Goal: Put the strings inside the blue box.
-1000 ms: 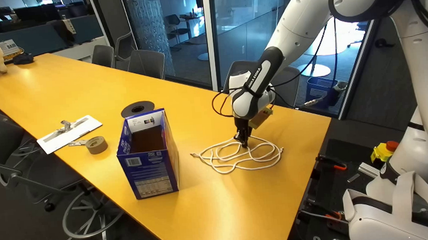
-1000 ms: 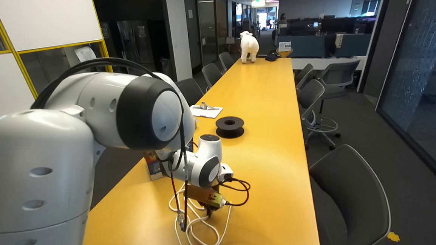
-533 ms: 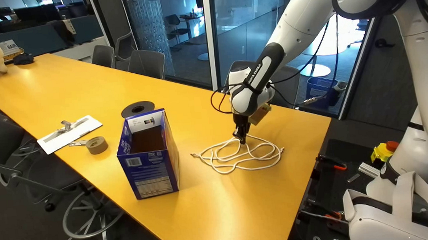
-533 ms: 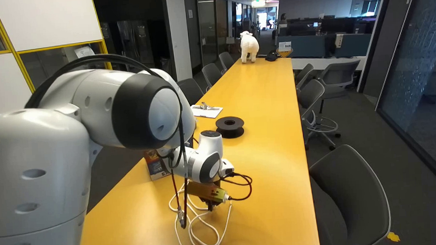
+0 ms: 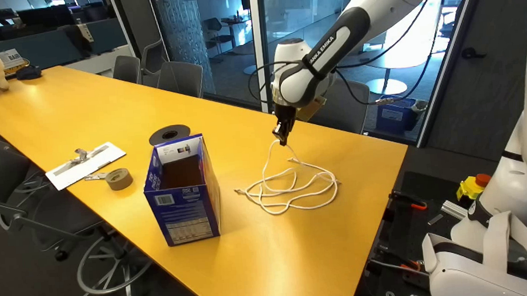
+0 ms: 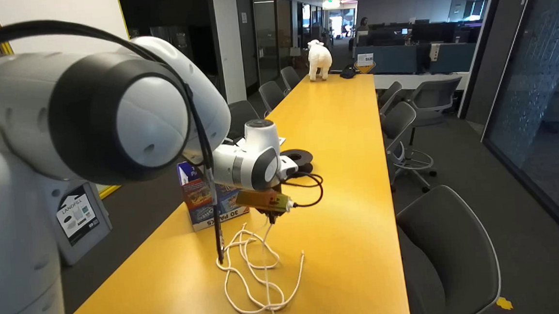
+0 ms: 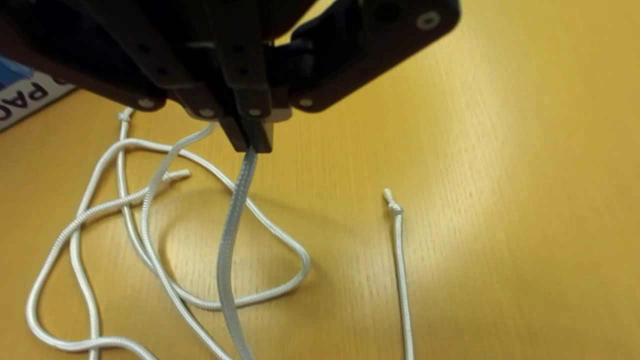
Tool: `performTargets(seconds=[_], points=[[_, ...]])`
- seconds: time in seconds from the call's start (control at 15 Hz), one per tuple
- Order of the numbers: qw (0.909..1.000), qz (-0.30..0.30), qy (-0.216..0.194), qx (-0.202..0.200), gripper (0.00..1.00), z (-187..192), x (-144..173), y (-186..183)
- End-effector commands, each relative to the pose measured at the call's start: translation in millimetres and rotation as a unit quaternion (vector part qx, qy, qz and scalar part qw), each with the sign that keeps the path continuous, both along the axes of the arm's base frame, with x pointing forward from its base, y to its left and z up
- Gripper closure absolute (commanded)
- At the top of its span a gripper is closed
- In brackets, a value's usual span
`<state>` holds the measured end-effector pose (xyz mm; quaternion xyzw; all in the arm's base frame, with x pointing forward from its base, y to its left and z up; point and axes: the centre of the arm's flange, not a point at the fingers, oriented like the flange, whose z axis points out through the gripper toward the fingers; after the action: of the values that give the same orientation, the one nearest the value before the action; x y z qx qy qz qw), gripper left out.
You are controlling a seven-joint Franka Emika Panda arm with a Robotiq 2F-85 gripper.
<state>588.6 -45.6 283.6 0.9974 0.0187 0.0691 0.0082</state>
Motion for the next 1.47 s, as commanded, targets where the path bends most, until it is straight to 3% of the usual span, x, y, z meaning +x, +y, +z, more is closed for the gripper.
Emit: performTargets(seconds=[0.0, 0.47, 0.8, 1.2, 1.4], points=[[0.9995, -0.001, -0.026, -0.018, 0.98, 86.7, 24.5, 23.5], [0.9922, -0.053, -0.106, -0.040, 0.98, 244.1, 66.3, 74.4], [0.9778, -0.118, -0.171, -0.026, 0.98, 328.3, 81.0, 105.2], [0.9534, -0.183, -0.238, 0.034, 0.99, 375.9, 100.8, 157.7], [0.9532, -0.181, -0.234, 0.062, 0.99, 365.8, 122.6, 188.8]])
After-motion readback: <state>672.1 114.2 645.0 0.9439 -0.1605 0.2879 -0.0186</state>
